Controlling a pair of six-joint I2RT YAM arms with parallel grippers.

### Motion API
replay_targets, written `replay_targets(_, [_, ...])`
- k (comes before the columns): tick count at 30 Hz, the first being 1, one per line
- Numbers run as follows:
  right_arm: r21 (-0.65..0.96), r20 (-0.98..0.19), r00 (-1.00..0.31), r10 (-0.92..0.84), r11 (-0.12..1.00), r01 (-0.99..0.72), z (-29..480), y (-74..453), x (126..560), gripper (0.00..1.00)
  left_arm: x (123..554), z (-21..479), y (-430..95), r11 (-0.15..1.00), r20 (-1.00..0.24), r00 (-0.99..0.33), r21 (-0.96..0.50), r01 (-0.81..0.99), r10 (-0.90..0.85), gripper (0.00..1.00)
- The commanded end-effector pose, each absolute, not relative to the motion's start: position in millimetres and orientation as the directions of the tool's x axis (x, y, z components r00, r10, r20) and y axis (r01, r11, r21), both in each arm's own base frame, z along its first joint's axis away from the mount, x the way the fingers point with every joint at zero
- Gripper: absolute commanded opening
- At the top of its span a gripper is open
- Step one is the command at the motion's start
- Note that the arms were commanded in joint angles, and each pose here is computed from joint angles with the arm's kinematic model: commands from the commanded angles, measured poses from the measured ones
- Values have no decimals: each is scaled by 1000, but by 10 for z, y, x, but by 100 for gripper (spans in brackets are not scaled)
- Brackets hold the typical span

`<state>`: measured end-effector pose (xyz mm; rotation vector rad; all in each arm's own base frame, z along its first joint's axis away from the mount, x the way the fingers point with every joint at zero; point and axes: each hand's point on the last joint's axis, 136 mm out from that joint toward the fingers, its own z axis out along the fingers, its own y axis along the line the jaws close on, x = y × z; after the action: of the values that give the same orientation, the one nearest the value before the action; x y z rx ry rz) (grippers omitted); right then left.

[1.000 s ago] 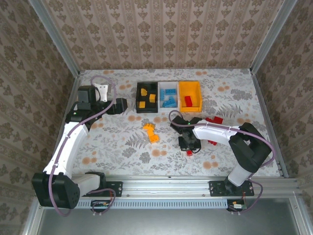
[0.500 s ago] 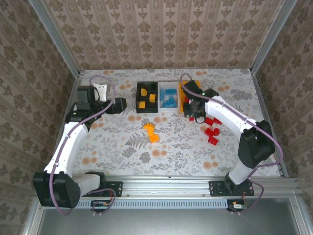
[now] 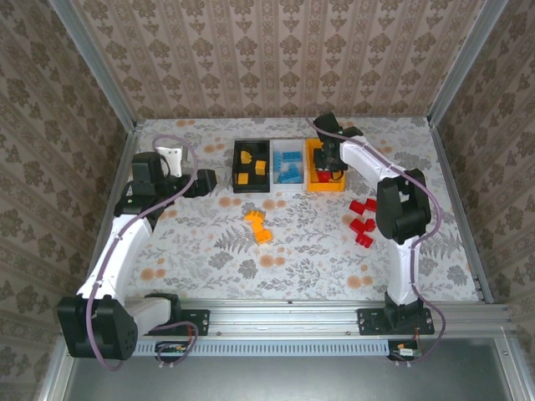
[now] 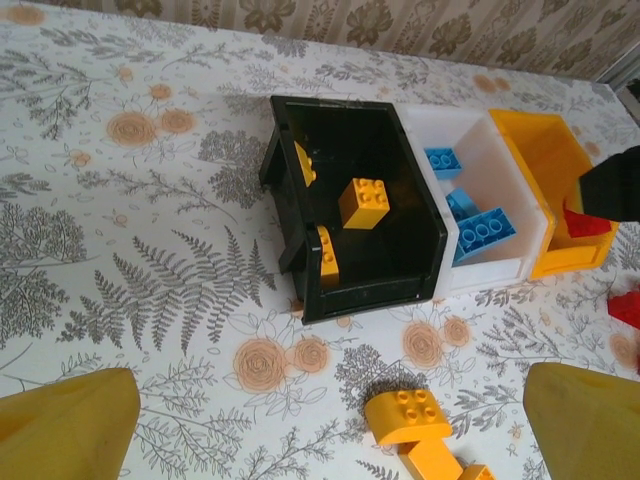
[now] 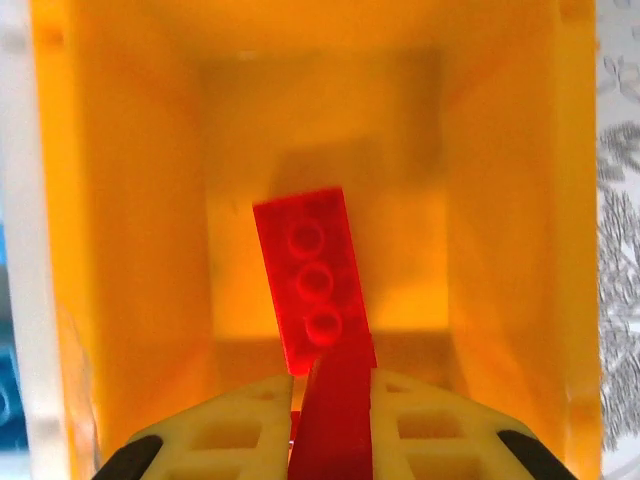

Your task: Sort the legos into containers by color

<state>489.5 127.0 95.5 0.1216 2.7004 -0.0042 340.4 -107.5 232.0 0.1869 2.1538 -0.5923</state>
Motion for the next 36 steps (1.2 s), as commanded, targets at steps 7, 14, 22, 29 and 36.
replay_targets(7, [-84, -490, -871, 19, 994, 69, 1230, 1144, 5175, 48, 3425, 2379, -1090, 870, -793, -602, -359, 339, -92, 100])
replay_targets(14, [-52, -550, -834, 57, 993, 102, 1736, 1030, 4870, 57, 3404, 2389, -1141, 853, -785, -613, -379, 360, -90, 100])
replay_targets(22, [32, -466, -852, 238, 967, 252, 1656, 487, 3905, 64, 3393, 2392, -1176, 839, -779, -619, -400, 369, -99, 100])
replay_targets(29, [105, -343, -860, 378, 925, 364, 1195, 141, 3377, 65, 3395, 2376, -1198, 831, -770, -630, -415, 371, -103, 100])
replay_targets(36, [108, -269, -852, 450, 893, 438, 864, -46, 3389, 66, 3393, 2353, -1193, 833, -763, -639, -413, 368, -96, 100])
